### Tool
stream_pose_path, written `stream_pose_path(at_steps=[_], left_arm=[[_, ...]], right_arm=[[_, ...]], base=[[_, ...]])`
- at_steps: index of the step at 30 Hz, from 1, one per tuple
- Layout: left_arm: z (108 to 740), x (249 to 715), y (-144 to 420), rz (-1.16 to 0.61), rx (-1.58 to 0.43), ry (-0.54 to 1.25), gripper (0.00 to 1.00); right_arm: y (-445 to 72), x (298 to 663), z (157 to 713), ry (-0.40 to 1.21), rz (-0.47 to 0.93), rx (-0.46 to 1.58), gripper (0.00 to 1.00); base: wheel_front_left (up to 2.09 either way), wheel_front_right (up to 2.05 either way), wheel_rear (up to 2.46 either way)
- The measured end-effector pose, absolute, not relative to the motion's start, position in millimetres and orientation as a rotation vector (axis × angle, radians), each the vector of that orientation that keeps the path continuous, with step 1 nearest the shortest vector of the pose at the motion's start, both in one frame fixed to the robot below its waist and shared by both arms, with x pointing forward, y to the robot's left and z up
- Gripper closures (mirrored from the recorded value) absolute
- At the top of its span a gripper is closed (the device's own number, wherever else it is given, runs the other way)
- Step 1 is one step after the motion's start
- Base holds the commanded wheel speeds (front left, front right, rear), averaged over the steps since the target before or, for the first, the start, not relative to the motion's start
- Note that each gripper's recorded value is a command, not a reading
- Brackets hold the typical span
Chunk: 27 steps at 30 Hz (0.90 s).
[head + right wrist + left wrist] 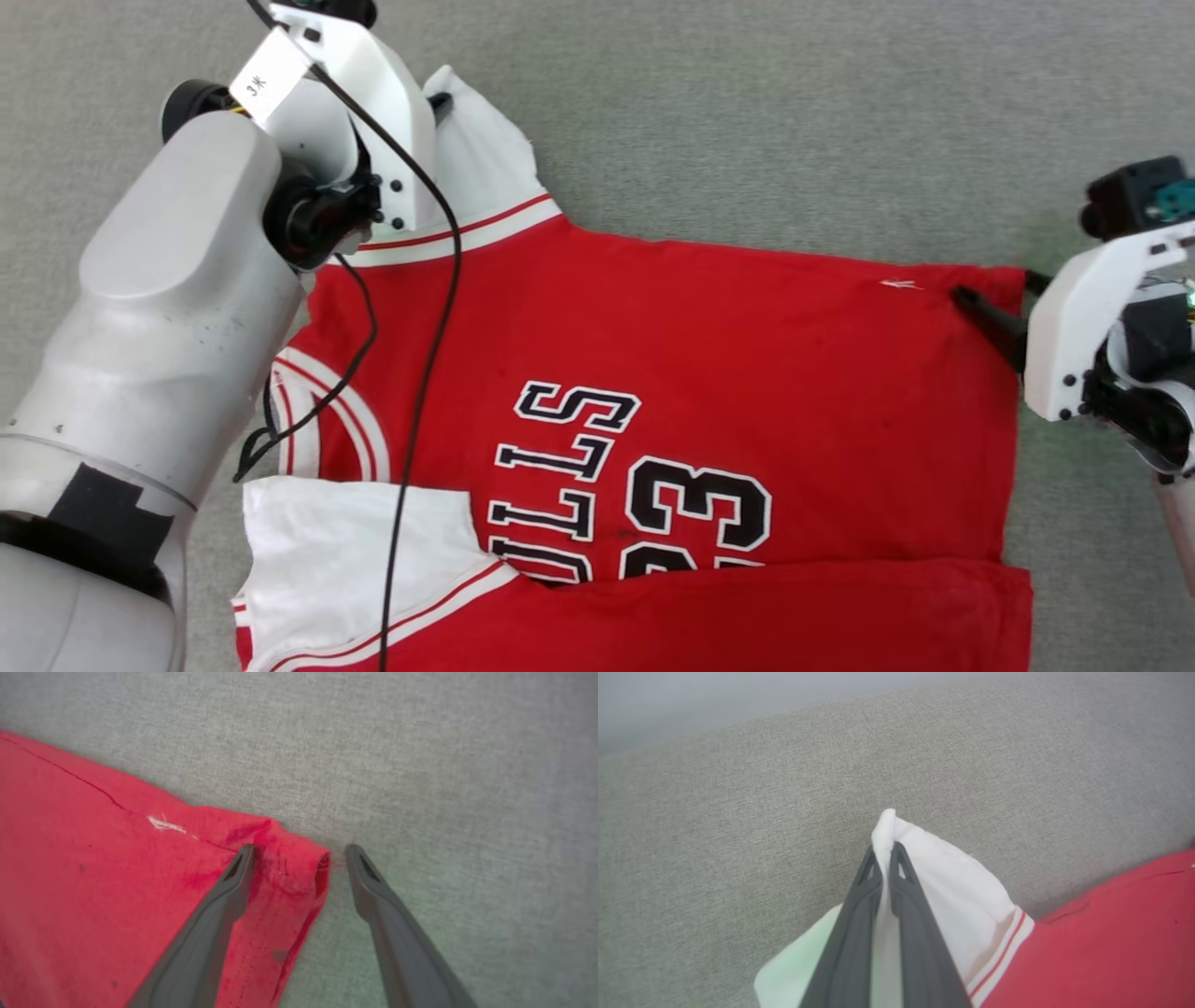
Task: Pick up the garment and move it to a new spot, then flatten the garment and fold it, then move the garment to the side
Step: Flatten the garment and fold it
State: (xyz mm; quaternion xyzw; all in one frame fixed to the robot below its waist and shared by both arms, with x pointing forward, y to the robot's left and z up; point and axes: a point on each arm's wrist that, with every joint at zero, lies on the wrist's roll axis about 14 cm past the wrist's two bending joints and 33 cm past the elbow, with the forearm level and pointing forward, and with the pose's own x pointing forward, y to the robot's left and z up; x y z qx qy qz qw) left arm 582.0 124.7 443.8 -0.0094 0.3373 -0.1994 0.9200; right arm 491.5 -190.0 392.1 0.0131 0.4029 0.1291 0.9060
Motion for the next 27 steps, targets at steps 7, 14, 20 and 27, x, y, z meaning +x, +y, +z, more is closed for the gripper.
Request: stream_pose_path(at_steps=[7, 14, 20, 27], left_arm=[[438, 575, 126, -0.415, -0.042, 0.684, 1.0], [448, 570, 128, -0.419, -0.073, 0.645, 1.0], [465, 556, 137, -0.403, -0.129, 0.565, 1.0], [474, 512, 154, -0.378, -0.184, 0.499, 1.0]], right_arm=[[-180, 482, 359, 1.056, 0.317, -0.007, 0.91], [-176, 487, 366, 1.049, 0.327, 0.005, 1.0], [-171, 507, 410, 0.855, 0.331, 0.024, 1.0], [-171, 478, 435, 0.744, 0.33, 0.03, 1.0]], base=[[0.0, 0.0, 0.0], [0.0, 0.0, 0.0], [0.0, 0.0, 0.0], [0.0, 0.0, 0.0]])
